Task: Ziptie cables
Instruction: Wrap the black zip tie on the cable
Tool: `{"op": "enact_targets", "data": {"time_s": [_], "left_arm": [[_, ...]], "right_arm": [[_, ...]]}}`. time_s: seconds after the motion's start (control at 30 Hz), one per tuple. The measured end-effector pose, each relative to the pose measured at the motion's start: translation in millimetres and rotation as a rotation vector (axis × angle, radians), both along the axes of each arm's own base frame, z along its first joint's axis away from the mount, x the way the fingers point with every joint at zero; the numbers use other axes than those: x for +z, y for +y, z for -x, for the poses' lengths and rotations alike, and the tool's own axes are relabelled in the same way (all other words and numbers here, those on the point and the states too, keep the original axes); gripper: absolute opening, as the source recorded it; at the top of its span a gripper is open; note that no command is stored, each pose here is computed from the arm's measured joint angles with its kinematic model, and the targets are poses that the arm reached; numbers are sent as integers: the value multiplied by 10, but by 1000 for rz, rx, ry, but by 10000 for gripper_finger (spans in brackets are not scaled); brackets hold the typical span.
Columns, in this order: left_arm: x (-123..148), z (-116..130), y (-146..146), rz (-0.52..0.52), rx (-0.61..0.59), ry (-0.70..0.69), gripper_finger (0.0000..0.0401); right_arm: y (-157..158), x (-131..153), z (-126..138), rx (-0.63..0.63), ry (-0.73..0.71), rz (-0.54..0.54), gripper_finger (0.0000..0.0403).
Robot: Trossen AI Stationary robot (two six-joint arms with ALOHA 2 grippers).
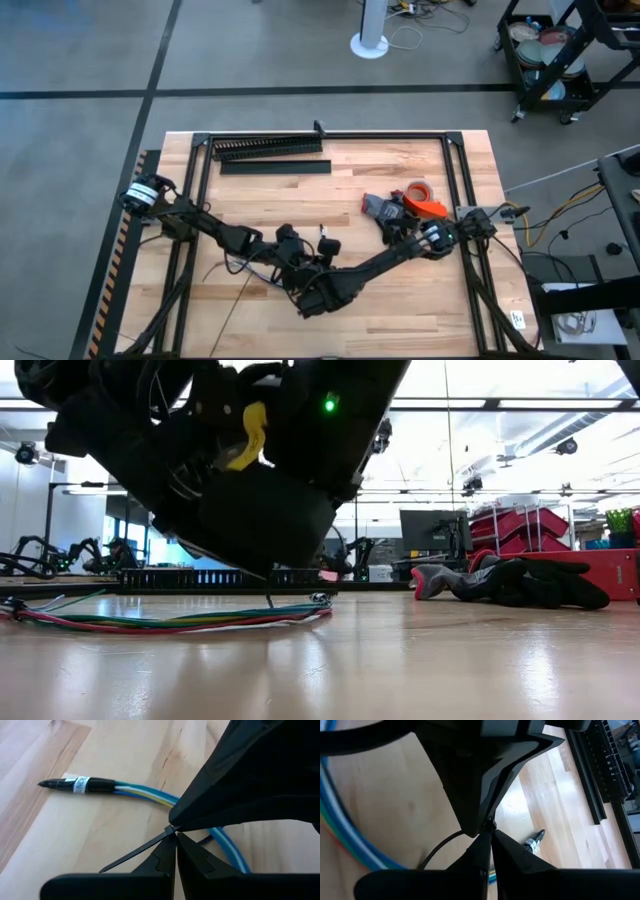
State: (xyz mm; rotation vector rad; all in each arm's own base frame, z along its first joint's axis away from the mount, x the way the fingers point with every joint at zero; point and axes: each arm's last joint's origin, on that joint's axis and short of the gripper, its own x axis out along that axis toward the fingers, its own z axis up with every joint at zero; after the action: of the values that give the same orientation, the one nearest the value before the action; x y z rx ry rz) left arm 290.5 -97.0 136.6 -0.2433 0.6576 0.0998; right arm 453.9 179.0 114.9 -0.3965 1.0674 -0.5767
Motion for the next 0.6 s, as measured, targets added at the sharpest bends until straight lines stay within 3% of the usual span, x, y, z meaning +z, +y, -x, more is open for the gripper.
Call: {"op": "enact_targets", "data": {"time_s": [0.13,0.37,0.5,0.6], "left_arm": [[21,-5,-34,3,0,-19,0],[53,24,-151,-46,-10,-58,0],[112,56,-297,-105,-24,-120,0],[149,95,-407,-158,-22,-174,0]], "right_arm": [[99,82,43,1,-18,-47,38],[343,242,248,-73,-84,-101,162],[606,388,434,-100,-277,-2,200],[685,389,481,-163,-389,-33,204]]}}
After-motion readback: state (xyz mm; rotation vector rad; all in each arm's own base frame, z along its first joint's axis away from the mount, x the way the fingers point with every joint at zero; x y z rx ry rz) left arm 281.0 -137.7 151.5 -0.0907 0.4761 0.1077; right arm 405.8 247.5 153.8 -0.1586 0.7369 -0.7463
